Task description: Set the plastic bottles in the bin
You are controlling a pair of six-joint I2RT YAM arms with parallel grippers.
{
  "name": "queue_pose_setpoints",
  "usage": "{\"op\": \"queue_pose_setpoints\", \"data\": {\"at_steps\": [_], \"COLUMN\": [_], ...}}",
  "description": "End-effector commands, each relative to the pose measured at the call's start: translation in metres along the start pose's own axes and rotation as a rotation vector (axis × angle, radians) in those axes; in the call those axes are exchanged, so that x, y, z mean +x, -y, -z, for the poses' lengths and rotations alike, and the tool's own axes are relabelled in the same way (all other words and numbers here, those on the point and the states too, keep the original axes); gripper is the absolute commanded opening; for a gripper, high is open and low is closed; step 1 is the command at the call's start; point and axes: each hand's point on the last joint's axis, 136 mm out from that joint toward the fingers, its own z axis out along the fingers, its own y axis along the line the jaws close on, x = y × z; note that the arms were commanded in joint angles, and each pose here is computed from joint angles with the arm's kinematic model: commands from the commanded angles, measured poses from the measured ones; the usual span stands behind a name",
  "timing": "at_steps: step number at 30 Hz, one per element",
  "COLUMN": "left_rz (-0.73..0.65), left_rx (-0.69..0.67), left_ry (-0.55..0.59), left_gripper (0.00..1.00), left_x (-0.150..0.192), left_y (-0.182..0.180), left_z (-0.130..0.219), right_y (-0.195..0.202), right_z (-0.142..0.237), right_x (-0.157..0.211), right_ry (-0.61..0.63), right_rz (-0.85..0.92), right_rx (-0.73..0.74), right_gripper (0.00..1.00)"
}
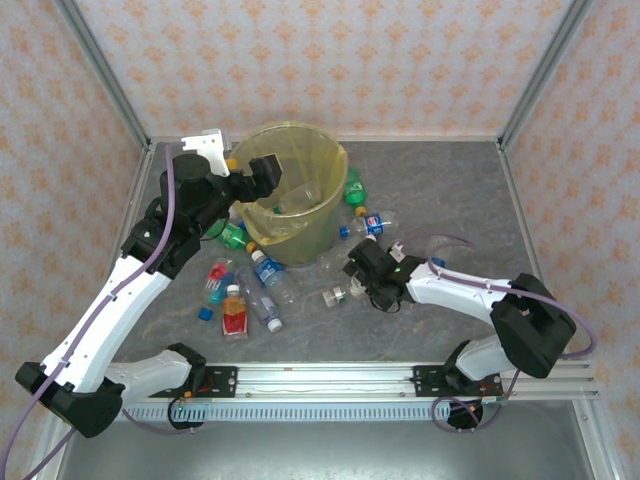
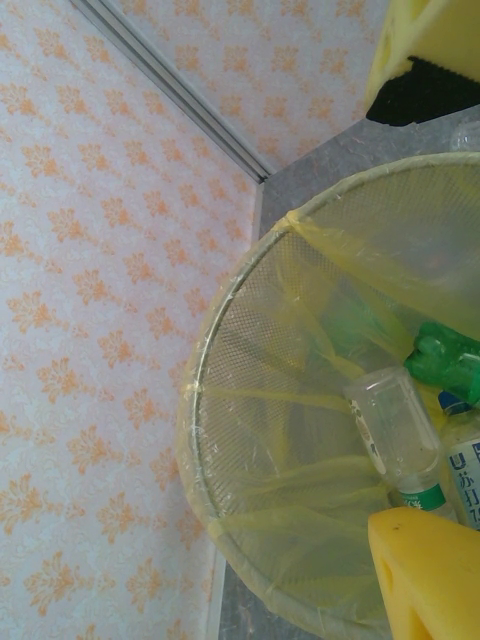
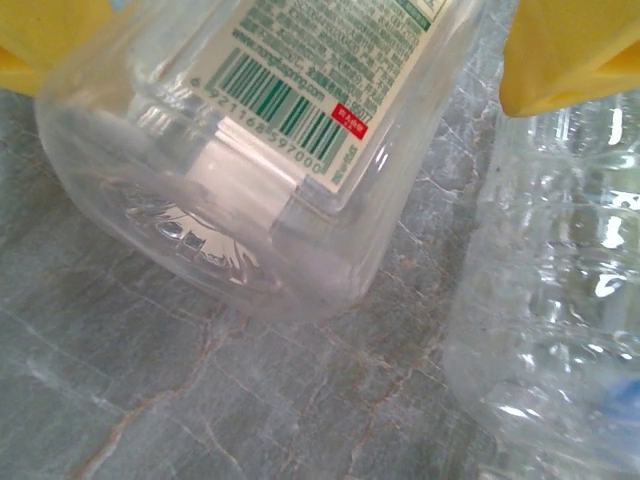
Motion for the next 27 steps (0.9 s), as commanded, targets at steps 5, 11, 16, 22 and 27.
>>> {"op": "queue_pose_setpoints", "data": {"at_steps": [5,11,16,22,27], "left_rz": [-0.014,-0.015,-0.020,-0.024,-0.024], "left_rx": [-0.011,-0.019,-0.026,-0.026,-0.019], "left_ry": [0.009,0.013,0.018,0.015,0.013], "left_gripper": [0.99,0.99,0.99,0.99,0.99], "left_x": [-0.002,-0.002,-0.003,-0.002,-0.002], "left_y": [-0.005,-0.007,-0.008,-0.008,-0.007], "left_z": [0.009,0.011,0.013,0.011,0.008], "right_y": [-0.012,-0.008,-0.001,0.006,0.009], "right_z": [-0.004,-0.014,-0.017,-0.016,-0.021], "right_x": [-0.020,-0.021,-0.016,-0.011,-0.007], "right_ry": [0.070,0.063,0.030,0.010,-0.006], "right_rz": [0.011,0.047,0.041,0.033,0.025], "right_rx": [0.021,0.085,0.108,0.120,0.121], "right_gripper": [0.94,0.90,0.81,0.74,0.68]}}
